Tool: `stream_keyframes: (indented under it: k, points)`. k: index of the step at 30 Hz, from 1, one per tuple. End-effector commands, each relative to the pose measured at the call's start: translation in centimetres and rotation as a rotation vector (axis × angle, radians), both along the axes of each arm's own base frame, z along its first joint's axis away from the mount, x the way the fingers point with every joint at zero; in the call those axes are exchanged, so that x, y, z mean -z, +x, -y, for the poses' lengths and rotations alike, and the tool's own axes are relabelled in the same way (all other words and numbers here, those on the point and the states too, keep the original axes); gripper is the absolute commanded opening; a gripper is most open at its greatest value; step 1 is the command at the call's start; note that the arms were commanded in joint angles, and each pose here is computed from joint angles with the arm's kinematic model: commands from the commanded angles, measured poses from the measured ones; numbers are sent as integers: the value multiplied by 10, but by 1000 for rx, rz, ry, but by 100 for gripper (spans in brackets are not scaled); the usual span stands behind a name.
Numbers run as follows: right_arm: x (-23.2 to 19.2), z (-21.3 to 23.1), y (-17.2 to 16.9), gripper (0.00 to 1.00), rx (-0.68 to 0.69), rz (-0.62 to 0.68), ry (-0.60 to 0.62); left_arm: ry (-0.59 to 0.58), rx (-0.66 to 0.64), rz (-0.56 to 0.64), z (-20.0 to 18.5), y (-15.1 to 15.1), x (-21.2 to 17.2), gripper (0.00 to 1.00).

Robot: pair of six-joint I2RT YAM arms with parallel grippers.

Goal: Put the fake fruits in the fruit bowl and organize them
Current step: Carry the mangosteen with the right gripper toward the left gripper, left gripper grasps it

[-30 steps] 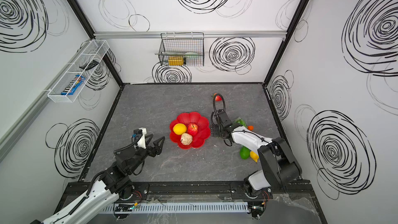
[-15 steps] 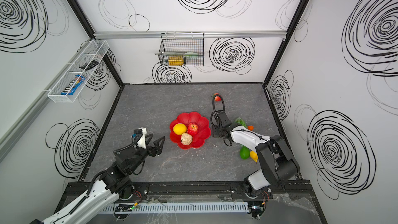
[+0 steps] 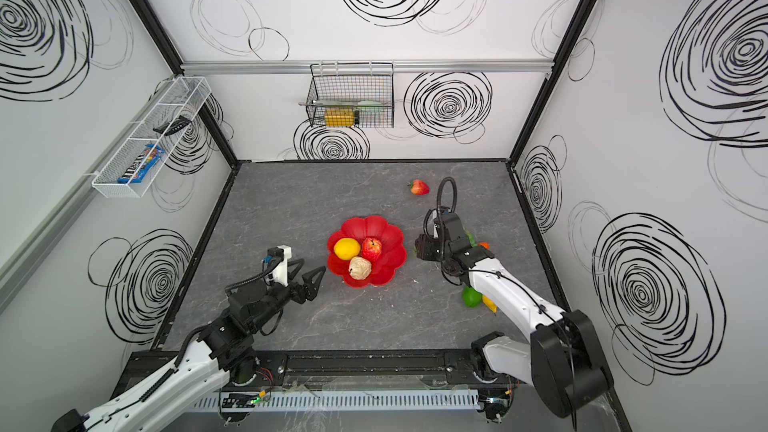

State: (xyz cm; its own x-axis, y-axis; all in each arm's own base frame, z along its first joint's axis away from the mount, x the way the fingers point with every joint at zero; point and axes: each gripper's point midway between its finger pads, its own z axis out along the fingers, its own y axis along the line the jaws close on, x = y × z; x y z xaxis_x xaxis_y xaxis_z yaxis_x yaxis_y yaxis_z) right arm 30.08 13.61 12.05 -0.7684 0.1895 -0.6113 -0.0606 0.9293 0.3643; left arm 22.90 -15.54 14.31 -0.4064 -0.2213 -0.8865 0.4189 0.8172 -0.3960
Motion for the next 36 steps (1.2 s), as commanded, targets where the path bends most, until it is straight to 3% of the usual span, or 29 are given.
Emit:
stream_keyframes:
  k: [1, 7, 11, 22, 36]
  points:
    - [-13, -12, -19, 59, 2, -10, 192, -87, 93, 78, 24, -5, -32, 88]
    - [-39, -27, -44, 57, 21, 52, 530, -111, 194, 107, 77, -22, -62, 87]
    - [-49, -38, -59, 56, 13, 28, 669, -94, 270, 86, 119, -30, -71, 83]
    - [-47, -57, -88, 55, 7, 1, 753, -30, 386, 32, 193, -47, -67, 59]
    - [-50, -65, -93, 54, -31, 11, 740, 13, 381, -11, 210, -44, -54, 38]
